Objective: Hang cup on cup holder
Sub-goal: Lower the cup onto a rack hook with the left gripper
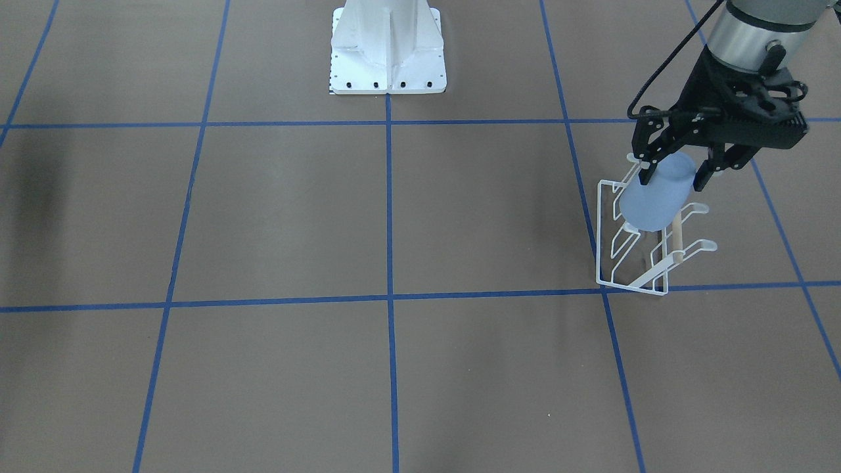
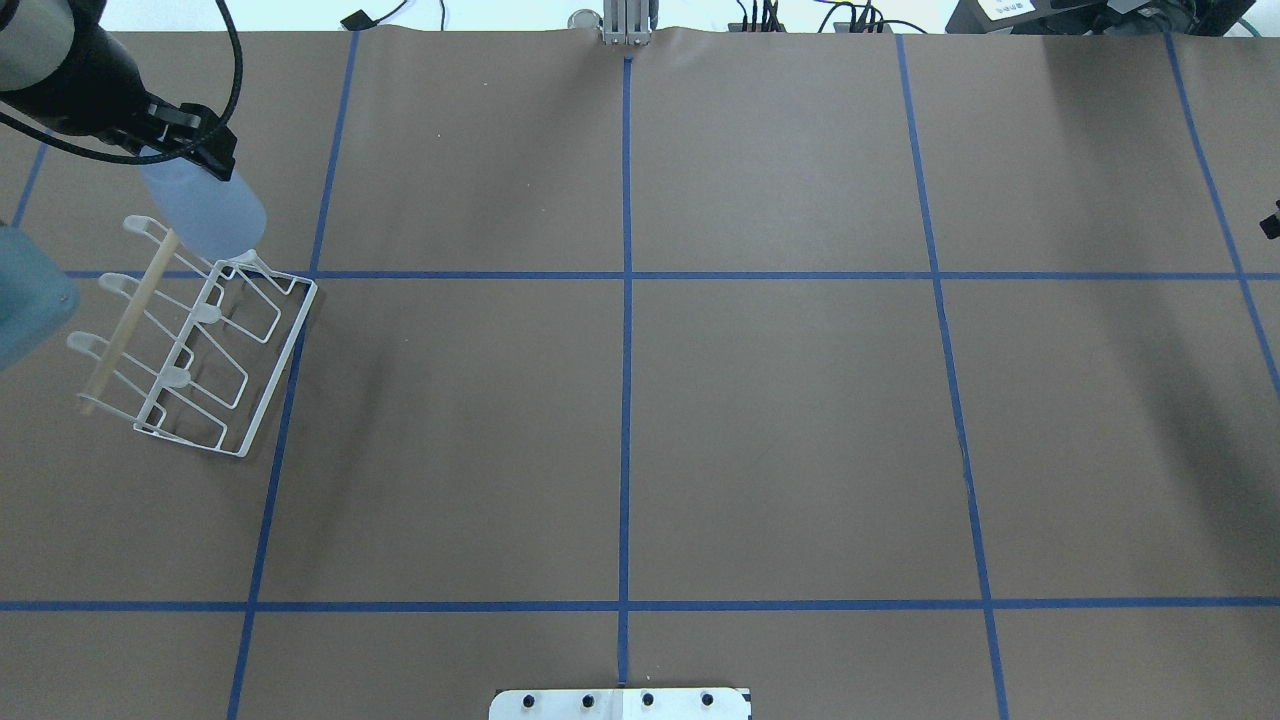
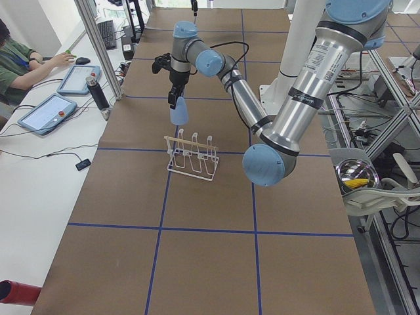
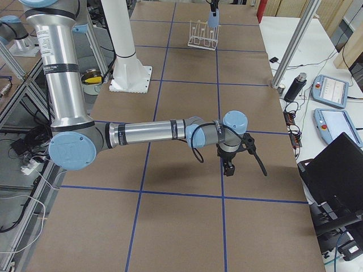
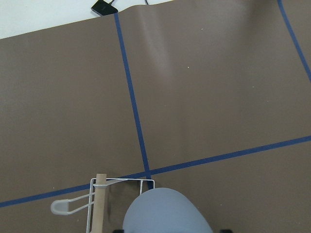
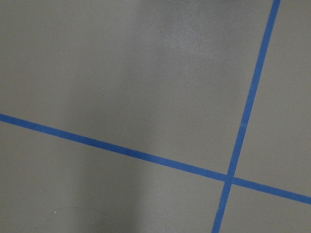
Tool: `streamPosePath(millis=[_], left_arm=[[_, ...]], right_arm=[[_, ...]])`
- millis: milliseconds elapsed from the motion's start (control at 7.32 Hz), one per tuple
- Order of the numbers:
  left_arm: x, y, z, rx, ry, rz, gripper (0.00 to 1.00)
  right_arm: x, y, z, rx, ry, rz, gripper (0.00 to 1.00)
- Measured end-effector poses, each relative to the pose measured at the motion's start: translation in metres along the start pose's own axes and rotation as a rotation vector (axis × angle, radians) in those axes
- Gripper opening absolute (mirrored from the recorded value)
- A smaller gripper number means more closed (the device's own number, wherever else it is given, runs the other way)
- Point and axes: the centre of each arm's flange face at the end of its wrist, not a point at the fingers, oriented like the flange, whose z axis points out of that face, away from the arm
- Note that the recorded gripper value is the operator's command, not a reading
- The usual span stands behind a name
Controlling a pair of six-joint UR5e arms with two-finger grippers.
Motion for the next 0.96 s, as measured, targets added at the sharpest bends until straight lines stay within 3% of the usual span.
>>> streamPosePath(millis=[957], left_arm=[[-0.006,-0.006,0.045,-0.028,-0.002,0.01,0.0]], right_arm=[[0.002,0.007,0.003,-0.005,-0.007,0.005,1.0]])
